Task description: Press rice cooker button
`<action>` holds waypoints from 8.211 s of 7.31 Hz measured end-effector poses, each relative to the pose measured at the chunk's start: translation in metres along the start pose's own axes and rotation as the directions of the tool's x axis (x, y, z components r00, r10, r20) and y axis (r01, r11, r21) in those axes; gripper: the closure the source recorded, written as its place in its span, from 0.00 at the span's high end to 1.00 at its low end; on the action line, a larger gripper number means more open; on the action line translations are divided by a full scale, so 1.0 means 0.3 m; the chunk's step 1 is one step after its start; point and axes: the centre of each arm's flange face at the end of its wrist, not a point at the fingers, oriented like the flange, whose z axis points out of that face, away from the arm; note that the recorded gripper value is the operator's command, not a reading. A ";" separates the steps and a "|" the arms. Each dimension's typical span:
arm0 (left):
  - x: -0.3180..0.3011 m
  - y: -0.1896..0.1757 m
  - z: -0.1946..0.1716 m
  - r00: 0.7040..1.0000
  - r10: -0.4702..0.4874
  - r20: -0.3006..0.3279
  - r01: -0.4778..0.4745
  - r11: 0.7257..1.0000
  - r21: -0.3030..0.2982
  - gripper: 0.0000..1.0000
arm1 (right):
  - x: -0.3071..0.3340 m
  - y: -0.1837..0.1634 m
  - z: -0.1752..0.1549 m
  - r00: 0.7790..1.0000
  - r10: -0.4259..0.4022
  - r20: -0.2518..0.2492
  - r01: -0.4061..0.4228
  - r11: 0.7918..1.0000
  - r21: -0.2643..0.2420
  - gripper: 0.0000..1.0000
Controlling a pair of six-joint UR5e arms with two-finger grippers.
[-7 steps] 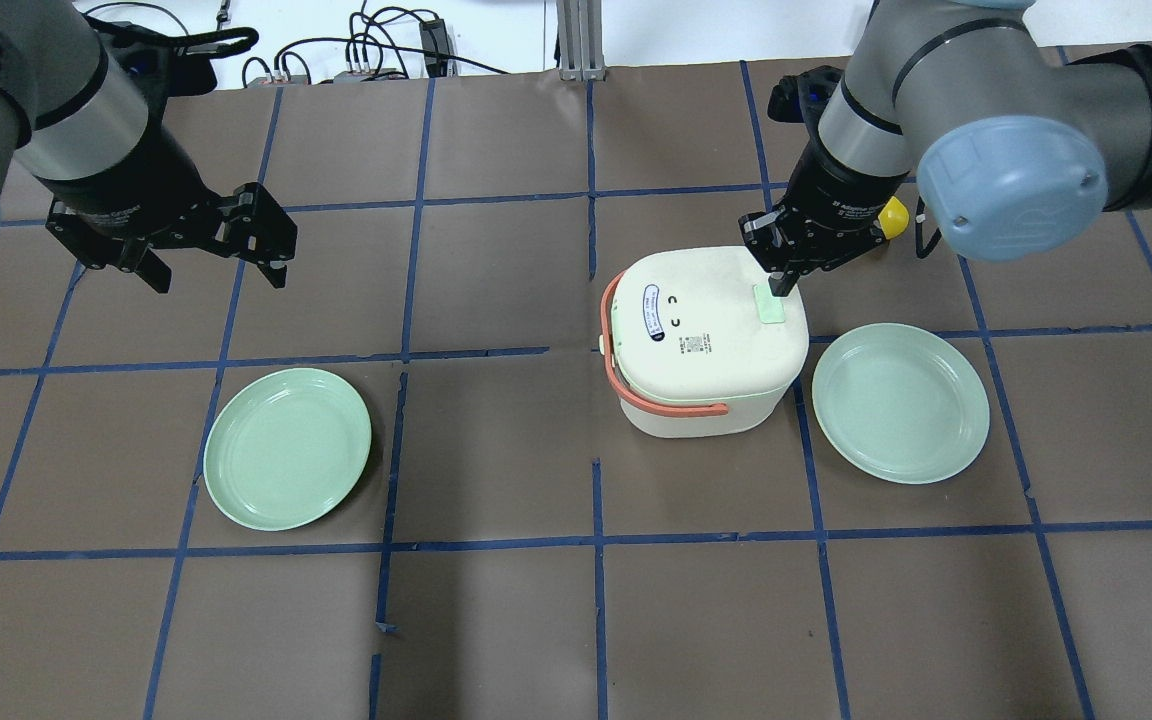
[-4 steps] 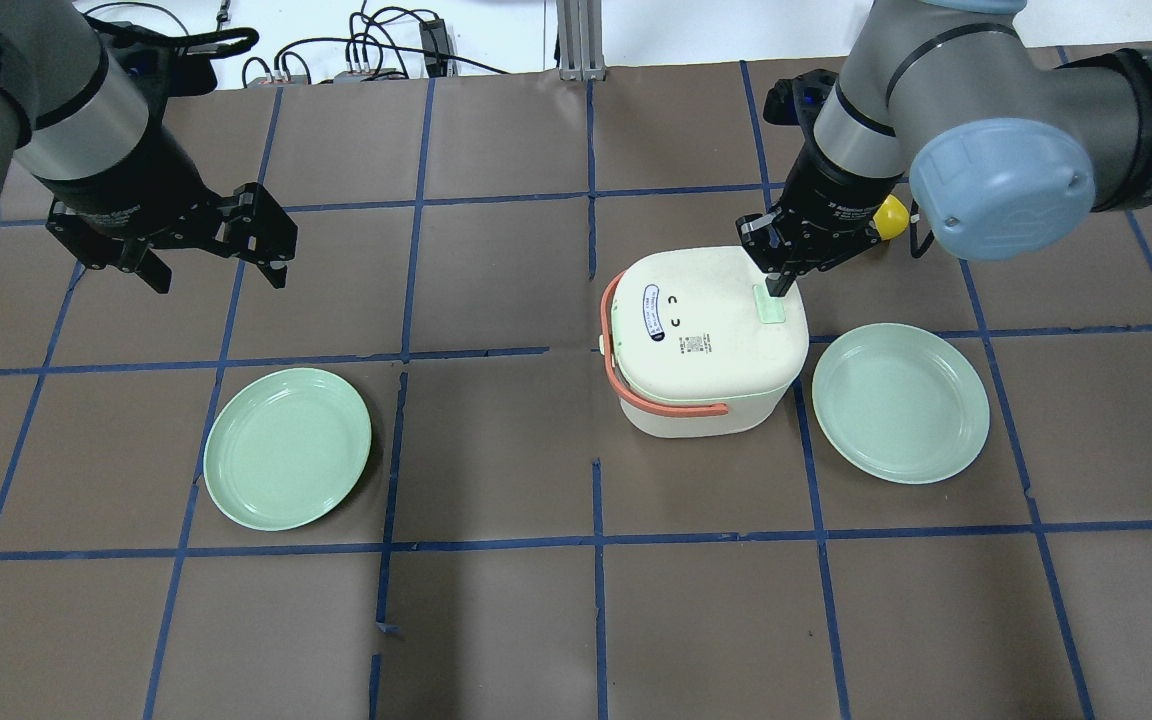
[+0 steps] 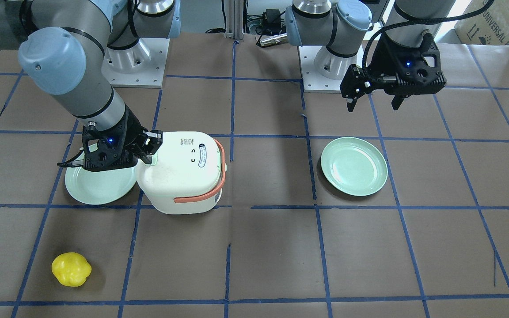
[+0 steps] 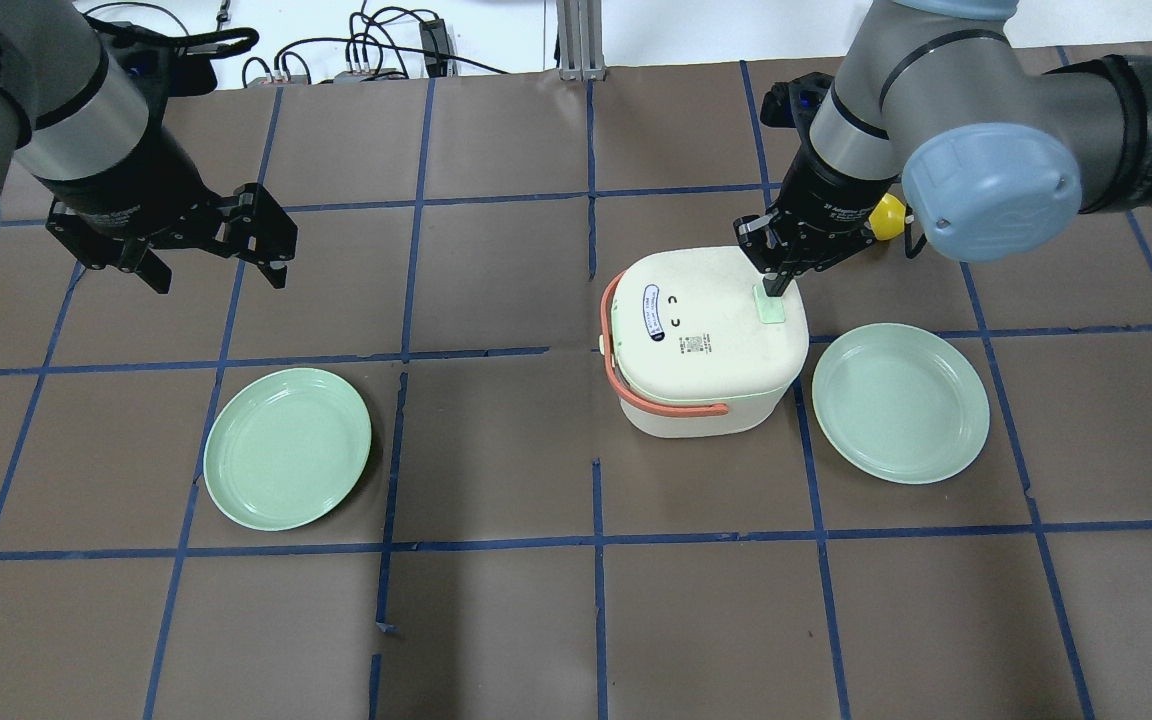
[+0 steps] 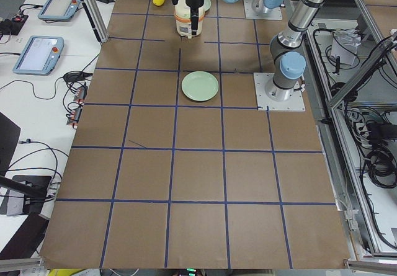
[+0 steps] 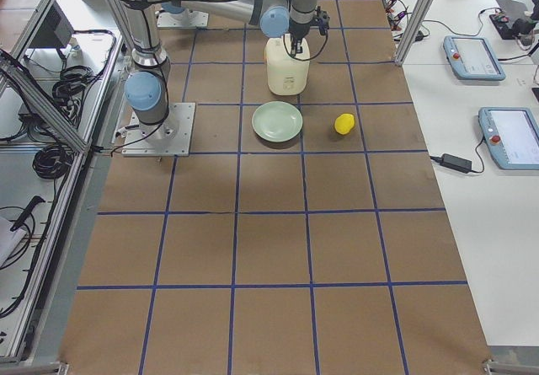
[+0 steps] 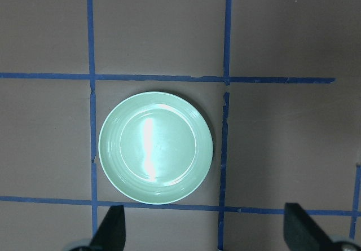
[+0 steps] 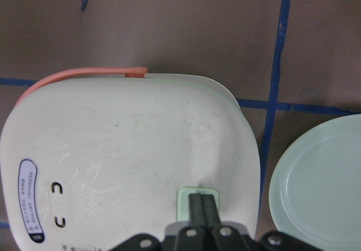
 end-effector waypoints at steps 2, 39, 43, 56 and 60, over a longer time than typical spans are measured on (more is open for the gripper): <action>0.000 0.000 0.000 1.000 0.000 0.000 0.000 1.000 0.000 1.00 | 0.001 -0.001 0.014 1.000 -0.001 0.000 0.001 1.000 0.000 0.06; 0.000 0.000 0.000 1.000 0.000 0.000 0.000 1.000 -0.001 1.00 | 0.075 0.061 -0.350 0.993 0.042 -0.114 -0.019 0.981 0.194 1.00; 0.000 0.000 0.000 1.000 0.000 0.000 0.000 1.000 0.000 1.00 | 0.050 0.156 -0.372 0.994 0.035 -0.106 -0.019 0.989 0.148 1.00; 0.000 0.000 0.000 1.000 0.000 0.000 0.000 1.000 0.000 1.00 | 0.071 0.062 -0.441 0.989 0.038 -0.146 -0.017 0.989 0.147 1.00; 0.000 0.000 0.000 1.000 0.000 0.000 0.000 1.000 0.000 1.00 | 0.083 0.082 -0.417 0.988 0.041 -0.150 -0.019 0.990 0.143 1.00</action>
